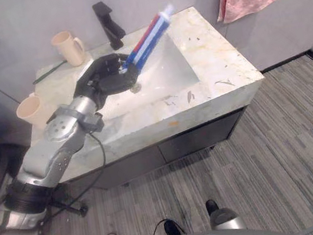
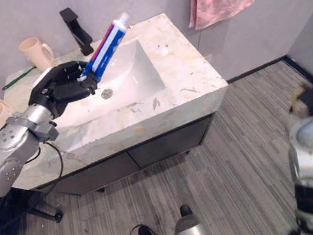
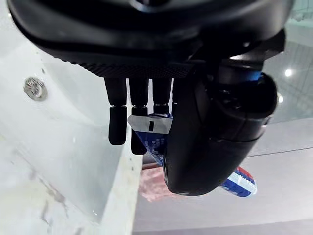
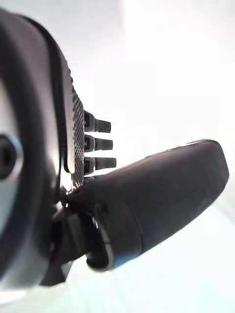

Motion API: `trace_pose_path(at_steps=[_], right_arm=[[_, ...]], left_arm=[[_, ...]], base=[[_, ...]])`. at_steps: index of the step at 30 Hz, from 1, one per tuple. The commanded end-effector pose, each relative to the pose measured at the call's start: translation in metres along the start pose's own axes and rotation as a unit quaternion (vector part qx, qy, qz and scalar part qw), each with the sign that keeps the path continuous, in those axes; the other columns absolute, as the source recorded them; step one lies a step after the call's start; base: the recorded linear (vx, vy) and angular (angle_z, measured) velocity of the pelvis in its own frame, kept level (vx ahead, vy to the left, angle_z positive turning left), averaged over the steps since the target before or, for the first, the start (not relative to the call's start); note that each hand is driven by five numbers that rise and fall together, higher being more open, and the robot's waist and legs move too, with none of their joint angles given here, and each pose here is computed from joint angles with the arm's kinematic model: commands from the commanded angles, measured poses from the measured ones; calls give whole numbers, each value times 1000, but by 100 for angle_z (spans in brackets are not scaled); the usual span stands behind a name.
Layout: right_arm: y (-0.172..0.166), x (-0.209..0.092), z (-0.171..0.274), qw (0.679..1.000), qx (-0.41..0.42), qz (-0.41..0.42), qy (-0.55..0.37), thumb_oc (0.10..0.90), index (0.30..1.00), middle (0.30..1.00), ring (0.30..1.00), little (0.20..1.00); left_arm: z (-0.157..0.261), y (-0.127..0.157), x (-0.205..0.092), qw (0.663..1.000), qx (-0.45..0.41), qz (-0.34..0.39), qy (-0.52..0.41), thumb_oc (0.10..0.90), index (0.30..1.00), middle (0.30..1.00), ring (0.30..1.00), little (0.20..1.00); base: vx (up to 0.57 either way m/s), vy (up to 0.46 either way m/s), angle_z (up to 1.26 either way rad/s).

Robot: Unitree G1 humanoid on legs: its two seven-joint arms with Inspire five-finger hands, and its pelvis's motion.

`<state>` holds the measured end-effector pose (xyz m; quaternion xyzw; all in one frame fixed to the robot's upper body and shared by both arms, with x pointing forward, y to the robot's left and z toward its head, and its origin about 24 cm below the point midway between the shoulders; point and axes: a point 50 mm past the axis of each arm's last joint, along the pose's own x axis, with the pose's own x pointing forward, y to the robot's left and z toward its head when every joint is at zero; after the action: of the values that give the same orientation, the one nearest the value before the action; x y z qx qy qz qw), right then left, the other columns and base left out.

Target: Organize the bathroom.

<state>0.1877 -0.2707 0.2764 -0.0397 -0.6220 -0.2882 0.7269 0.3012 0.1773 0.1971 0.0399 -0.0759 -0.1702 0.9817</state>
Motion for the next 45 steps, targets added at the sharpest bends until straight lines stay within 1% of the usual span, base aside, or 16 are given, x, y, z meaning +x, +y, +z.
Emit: trace_pose_path(at_steps=[1, 2, 4, 5, 6, 8, 9, 10, 12, 15, 20, 27, 31, 39, 42, 45], right_arm=[[48, 14, 1, 975, 141, 170, 30, 800, 900, 900, 900, 900], [80, 5, -5, 948, 204, 230, 84, 800, 900, 900, 900, 900], [85, 4, -5, 944, 210, 240, 89, 800, 900, 900, 900, 900], [99, -1, -7, 932, 223, 264, 108, 800, 900, 900, 900, 900], [120, -7, -12, 914, 246, 288, 145, 800, 900, 900, 900, 900], [135, -14, -20, 889, 290, 297, 193, 800, 900, 900, 900, 900], [147, -23, -29, 863, 336, 294, 236, 800, 900, 900, 900, 900], [148, -23, -29, 862, 339, 293, 239, 800, 900, 900, 900, 900], [156, -34, -38, 833, 381, 283, 286, 800, 900, 900, 900, 900], [158, -47, -41, 812, 399, 284, 317, 800, 900, 900, 900, 900], [161, -57, -44, 794, 426, 267, 341, 800, 900, 900, 900, 900], [169, -54, -35, 769, 475, 255, 344, 800, 900, 900, 900, 900], [167, -52, -32, 753, 506, 236, 350, 800, 900, 900, 900, 900], [182, -55, -27, 719, 529, 252, 373, 800, 900, 900, 900, 900], [185, -54, -27, 718, 529, 255, 374, 800, 900, 900, 900, 900], [201, -54, -25, 717, 512, 285, 377, 800, 900, 900, 900, 900]], left_arm=[[94, -3, 14, 979, -28, -2, -202, 400, 300, 300, 300, 300], [94, -12, 19, 977, -46, -21, -207, 400, 300, 300, 300, 300], [95, -13, 20, 976, -52, -22, -210, 400, 300, 300, 300, 300], [96, -17, 22, 973, -65, -32, -218, 400, 300, 300, 300, 300], [98, -25, 27, 968, -95, -59, -224, 400, 300, 300, 300, 300], [100, -30, 31, 961, -119, -75, -239, 400, 300, 300, 300, 300], [102, -33, 34, 955, -130, -89, -250, 400, 300, 300, 300, 300], [103, -34, 34, 955, -130, -89, -252, 400, 300, 300, 300, 300], [105, -35, 36, 951, -131, -91, -266, 400, 300, 300, 300, 300], [110, -32, 33, 944, -131, -81, -290, 400, 300, 300, 300, 300], [116, -22, 33, 942, -131, -55, -304, 400, 300, 300, 300, 300], [113, -16, 34, 946, -104, -36, -305, 400, 300, 300, 300, 300], [124, -12, 28, 931, -83, -27, -354, 400, 300, 300, 300, 300], [132, -23, 34, 931, -67, -46, -356, 400, 300, 300, 300, 300], [131, -25, 36, 932, -66, -48, -353, 400, 300, 300, 300, 300], [130, -31, 45, 940, -74, -54, -330, 400, 300, 300, 300, 300]], base=[[-47, -14, 9], [-49, -15, 11], [-22, -13, 14], [-12, -40, 29], [-16, -75, 39], [-1, -86, 46], [12, -64, 42], [28, -80, 35], [41, -51, 25], [43, -25, 19], [18, -10, 6], [5, 2, 0], [8, 0, -1], [0, 0, 0], [0, 0, 0], [0, 0, 0]])
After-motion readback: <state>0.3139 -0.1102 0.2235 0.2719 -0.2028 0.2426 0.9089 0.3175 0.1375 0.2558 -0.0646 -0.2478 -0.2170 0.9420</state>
